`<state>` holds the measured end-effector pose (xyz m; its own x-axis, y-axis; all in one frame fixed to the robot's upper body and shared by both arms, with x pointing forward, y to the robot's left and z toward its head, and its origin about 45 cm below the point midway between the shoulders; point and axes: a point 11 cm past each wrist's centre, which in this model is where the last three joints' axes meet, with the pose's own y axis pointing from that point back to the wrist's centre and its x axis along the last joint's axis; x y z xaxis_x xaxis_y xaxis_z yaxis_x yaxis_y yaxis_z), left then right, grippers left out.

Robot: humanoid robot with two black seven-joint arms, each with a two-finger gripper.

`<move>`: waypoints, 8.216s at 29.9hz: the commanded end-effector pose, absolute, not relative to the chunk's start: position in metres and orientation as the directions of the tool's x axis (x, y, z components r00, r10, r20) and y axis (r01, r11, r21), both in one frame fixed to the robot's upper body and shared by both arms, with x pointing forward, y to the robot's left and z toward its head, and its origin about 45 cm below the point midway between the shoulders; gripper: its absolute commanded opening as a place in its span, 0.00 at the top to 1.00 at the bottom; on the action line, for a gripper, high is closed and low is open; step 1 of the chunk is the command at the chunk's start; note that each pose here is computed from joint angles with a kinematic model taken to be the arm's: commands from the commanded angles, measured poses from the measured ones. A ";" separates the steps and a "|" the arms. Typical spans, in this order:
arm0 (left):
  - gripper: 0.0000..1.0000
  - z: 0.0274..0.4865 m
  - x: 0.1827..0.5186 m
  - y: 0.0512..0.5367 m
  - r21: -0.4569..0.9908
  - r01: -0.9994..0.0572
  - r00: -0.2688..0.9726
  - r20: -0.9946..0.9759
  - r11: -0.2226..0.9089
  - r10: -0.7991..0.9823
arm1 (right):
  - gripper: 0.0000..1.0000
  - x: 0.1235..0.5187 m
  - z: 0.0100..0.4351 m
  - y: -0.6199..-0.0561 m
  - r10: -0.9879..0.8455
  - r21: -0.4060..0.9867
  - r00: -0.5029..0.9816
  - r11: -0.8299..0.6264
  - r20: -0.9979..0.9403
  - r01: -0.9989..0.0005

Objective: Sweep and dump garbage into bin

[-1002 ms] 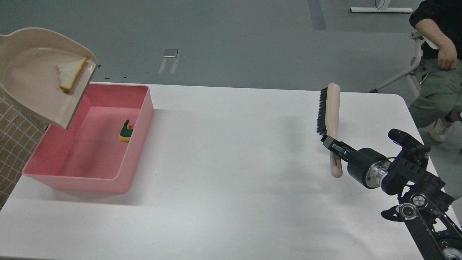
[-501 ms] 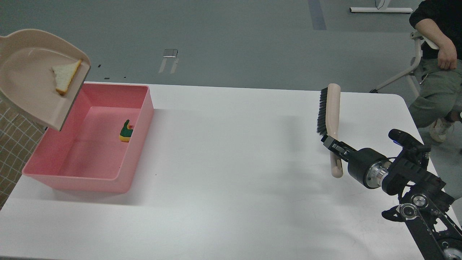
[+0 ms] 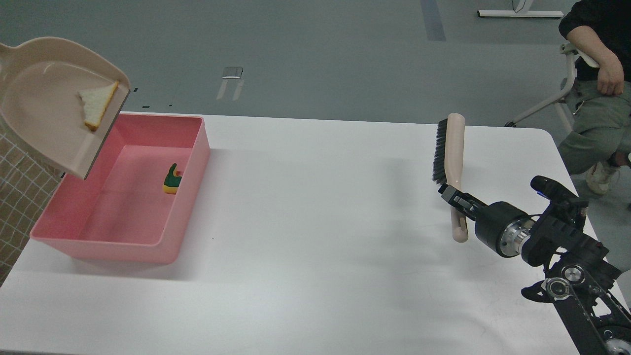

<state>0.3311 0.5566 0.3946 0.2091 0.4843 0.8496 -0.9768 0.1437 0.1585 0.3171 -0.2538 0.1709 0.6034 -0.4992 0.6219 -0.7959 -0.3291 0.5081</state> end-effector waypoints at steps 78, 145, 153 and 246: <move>0.98 0.208 0.385 0.203 0.074 -0.872 0.484 0.269 0.483 0.833 | 0.91 0.323 0.191 -0.293 -0.493 0.469 0.574 -0.332 0.653 -0.818; 0.89 0.132 0.375 0.147 0.215 -0.892 0.450 0.340 0.397 0.826 | 0.90 0.269 0.141 -0.323 -0.427 0.647 0.692 -0.271 0.582 -0.712; 0.89 0.130 0.374 0.148 0.220 -0.891 0.451 0.339 0.396 0.826 | 0.90 0.262 0.136 -0.335 -0.411 0.675 0.705 -0.244 0.578 -0.696; 0.03 0.355 0.418 0.147 -0.393 -0.857 0.358 0.013 0.334 0.933 | 0.01 0.363 0.370 -0.340 -0.938 -0.298 0.347 -0.336 0.018 -0.893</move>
<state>0.4183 0.1592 0.3498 0.3406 0.9353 0.0964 -0.8572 0.3510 -0.3768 0.3600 -0.3547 0.3666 0.3085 -0.9447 0.1110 -0.9151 -0.3266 -0.2365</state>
